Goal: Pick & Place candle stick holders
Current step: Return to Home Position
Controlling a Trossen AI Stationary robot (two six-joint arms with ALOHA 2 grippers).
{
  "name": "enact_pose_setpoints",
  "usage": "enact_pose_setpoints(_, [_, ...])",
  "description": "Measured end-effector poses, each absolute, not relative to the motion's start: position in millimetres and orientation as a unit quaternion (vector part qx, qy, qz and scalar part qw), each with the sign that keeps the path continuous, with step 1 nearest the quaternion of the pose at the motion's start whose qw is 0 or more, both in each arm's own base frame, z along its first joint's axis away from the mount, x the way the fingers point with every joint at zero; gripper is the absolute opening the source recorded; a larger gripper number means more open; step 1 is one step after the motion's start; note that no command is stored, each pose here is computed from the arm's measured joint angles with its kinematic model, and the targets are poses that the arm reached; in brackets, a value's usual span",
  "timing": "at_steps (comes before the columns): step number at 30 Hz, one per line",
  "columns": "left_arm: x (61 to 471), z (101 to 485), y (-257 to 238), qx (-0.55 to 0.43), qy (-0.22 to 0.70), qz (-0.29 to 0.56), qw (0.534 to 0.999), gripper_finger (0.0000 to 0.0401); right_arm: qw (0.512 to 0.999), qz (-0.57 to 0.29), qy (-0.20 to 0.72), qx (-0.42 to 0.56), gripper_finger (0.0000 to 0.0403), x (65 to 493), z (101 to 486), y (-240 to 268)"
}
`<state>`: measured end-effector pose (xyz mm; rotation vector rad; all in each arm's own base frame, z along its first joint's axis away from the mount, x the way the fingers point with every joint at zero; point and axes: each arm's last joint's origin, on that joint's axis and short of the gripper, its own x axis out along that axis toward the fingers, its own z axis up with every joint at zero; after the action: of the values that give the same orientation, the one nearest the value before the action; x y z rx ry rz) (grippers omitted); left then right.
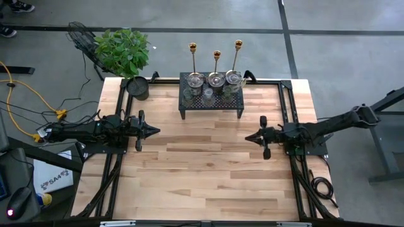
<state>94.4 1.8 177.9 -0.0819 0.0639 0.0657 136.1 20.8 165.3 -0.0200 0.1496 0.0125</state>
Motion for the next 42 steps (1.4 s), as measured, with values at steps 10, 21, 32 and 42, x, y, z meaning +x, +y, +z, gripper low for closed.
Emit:
enact_pose_setpoints(10, [94,178,2,-0.041,0.032,0.033,0.998,0.0000,0.995,0.079,0.067,-0.015,0.0004,128,169,23])
enact_pose_setpoints(21, [94,178,2,-0.041,0.032,0.033,0.998,0.0000,0.990,0.113,0.066,-0.054,0.0004,126,163,24])
enact_pose_setpoints(32, [94,178,2,-0.041,0.032,0.033,0.998,0.0000,0.993,0.084,0.073,-0.046,0.0003,120,154,17])
enact_pose_setpoints(42, [94,178,2,-0.041,0.032,0.033,0.998,0.0000,0.988,0.085,0.123,-0.027,0.0002,114,145,15])
